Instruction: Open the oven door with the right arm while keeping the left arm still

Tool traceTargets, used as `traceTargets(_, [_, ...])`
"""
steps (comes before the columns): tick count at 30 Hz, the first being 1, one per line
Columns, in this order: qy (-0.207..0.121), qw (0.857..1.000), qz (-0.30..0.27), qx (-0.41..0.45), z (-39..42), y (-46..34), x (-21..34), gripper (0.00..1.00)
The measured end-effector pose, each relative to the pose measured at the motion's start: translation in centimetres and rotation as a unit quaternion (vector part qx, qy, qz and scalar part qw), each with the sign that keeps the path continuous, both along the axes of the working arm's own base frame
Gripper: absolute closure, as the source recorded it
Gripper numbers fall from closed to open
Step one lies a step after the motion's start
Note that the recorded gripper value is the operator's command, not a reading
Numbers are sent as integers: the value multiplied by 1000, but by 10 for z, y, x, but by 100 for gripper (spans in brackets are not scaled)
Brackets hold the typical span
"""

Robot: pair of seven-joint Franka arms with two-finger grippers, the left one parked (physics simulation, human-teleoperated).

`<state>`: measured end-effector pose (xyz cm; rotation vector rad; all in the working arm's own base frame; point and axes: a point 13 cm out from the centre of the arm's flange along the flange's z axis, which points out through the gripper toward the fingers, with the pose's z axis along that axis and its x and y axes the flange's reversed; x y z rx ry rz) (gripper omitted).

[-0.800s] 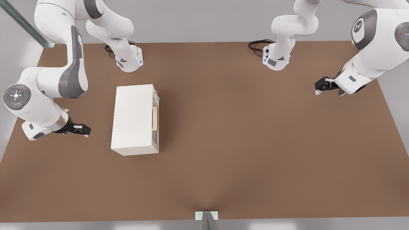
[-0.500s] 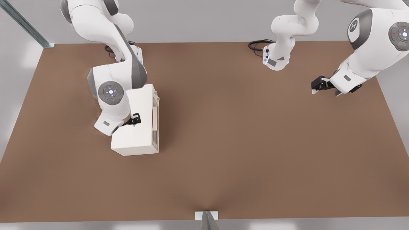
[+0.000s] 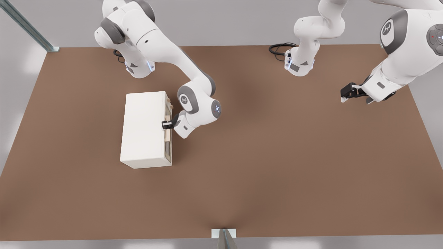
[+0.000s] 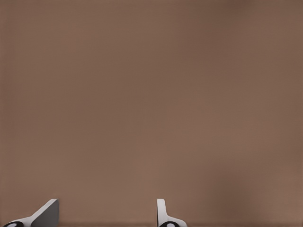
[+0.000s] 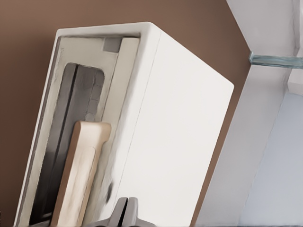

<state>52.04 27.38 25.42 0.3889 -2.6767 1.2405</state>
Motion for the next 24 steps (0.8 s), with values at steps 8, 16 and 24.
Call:
traceTargets(8, [-48,998,-34,-11,-2,15,-12,79])
traceTargets(16, [-76,995,-63,-21,-31,14,-6,79])
traceTargets(24, [-97,992,-80,-22,-39,15,-6,79])
